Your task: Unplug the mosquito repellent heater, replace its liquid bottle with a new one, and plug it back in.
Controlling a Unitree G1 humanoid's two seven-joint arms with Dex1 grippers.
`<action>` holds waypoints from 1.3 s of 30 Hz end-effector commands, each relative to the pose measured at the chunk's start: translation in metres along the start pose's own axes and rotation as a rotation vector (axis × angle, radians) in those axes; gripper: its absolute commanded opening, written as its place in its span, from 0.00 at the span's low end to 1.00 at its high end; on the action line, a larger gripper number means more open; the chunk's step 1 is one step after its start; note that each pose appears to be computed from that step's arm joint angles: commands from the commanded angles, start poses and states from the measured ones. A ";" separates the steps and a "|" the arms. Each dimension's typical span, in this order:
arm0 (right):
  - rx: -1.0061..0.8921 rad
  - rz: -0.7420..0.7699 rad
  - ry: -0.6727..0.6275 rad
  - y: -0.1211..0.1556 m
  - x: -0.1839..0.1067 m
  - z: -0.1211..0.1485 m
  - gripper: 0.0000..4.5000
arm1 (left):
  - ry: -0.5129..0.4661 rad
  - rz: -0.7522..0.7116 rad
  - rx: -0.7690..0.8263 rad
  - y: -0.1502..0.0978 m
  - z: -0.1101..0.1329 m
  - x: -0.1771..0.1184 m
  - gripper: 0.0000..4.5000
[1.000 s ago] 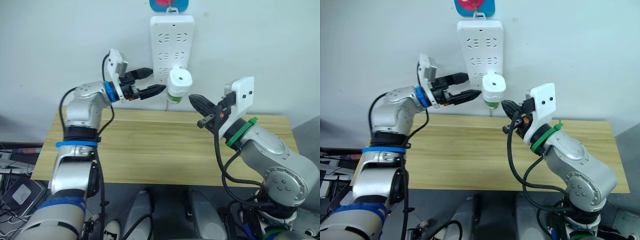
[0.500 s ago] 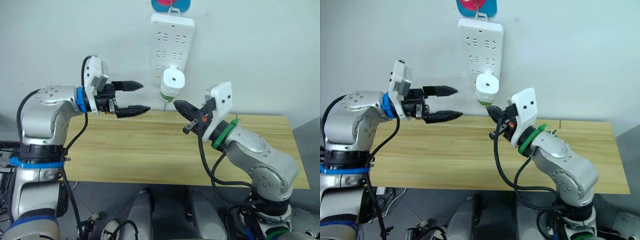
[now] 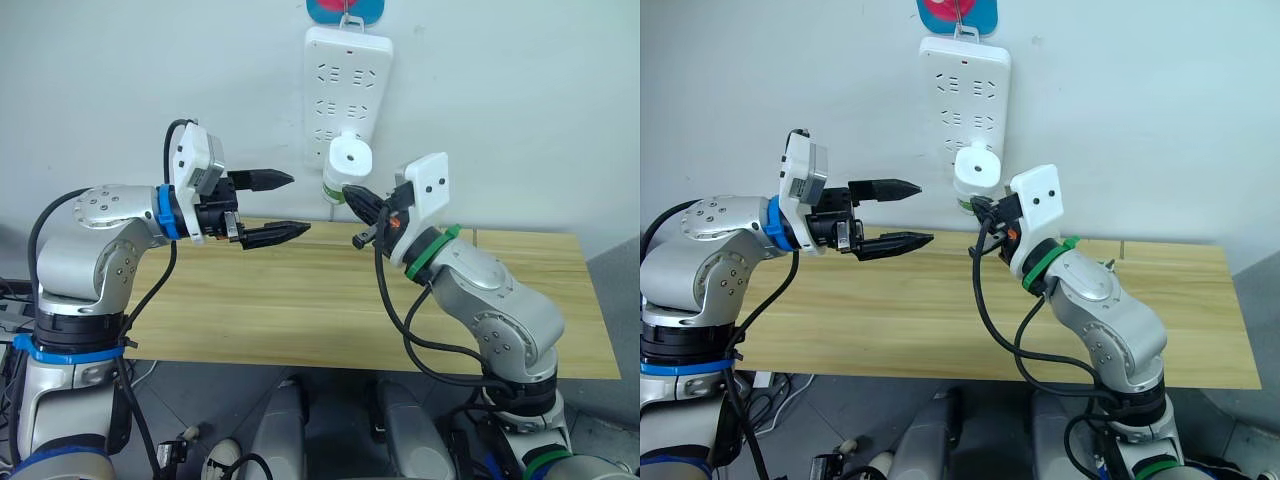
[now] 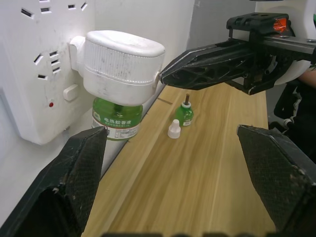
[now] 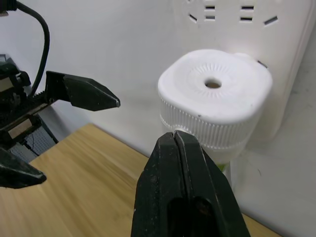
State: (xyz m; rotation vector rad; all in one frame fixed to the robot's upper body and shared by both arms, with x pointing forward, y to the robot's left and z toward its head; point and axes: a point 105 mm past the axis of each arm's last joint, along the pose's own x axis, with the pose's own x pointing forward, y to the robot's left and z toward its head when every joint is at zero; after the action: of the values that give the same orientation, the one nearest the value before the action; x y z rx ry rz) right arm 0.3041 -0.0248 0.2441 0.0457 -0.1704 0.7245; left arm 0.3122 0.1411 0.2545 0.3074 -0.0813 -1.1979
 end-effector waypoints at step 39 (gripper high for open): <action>-0.072 -0.120 -0.040 -0.017 -0.002 0.012 0.00 | -0.044 -0.008 0.052 0.004 0.012 0.003 1.00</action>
State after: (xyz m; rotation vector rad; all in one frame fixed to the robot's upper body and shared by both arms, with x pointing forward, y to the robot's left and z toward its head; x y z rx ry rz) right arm 0.3085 -0.0281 0.2402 0.0056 -0.1609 0.6753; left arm 0.3183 0.1414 0.2561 0.2970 -0.0949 -1.1940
